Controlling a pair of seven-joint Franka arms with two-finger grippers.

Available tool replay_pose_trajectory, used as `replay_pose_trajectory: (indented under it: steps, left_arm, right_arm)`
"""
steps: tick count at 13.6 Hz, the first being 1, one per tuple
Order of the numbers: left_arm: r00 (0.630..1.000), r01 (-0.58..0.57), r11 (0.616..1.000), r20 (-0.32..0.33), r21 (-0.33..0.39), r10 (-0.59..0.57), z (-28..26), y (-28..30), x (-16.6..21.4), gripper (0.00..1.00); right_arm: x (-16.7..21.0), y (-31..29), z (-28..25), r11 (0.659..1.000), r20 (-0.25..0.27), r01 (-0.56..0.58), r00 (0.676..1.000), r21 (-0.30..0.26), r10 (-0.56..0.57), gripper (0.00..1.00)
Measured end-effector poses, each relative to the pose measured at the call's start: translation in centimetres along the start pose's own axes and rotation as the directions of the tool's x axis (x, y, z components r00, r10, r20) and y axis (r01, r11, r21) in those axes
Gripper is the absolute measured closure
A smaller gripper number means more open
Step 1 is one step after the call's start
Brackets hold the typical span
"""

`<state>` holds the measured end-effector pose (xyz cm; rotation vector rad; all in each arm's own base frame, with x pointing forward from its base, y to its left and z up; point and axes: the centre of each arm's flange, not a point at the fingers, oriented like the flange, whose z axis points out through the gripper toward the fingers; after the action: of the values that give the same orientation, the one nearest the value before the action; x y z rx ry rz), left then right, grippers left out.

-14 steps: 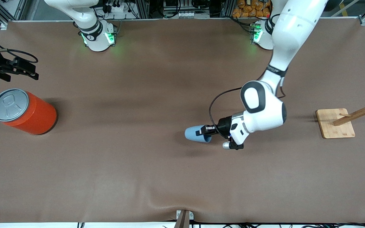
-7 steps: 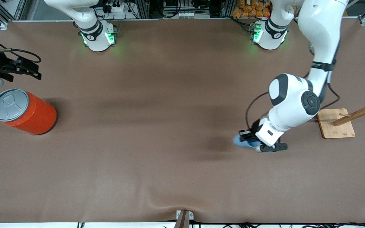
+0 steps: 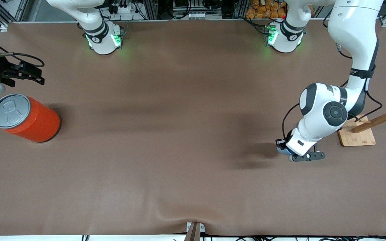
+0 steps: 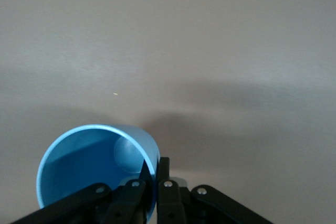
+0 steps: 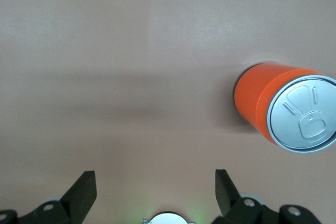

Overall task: Flip cup
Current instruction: 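Rotate the cup upright with the left gripper and set it down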

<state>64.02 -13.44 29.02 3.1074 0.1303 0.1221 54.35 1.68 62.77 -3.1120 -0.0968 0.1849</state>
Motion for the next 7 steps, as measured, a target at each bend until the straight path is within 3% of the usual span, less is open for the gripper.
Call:
replay_pose_trajectory:
  steps: [3, 6, 7]
  left_arm:
    - [0.998, 0.014, 1.000, -0.055, -0.006, -0.015, 1.9, -1.3, -0.8, 0.94]
    - [0.998, 0.008, 1.000, -0.066, 0.001, -0.008, 2.6, -1.9, -1.2, 0.94]
    - [0.997, -0.005, 1.000, -0.071, 0.011, 0.006, 2.6, -1.9, -1.2, 0.90]
  right_arm:
    - [0.3, 0.2, 0.5, 1.000, 0.009, -0.003, 1.000, -0.001, 0.003, 0.00]
    - [0.4, 0.3, 0.6, 1.000, 0.011, -0.005, 1.000, -0.002, 0.005, 0.00]
    - [0.4, 0.3, 0.6, 1.000, 0.011, -0.005, 1.000, -0.002, 0.005, 0.00]
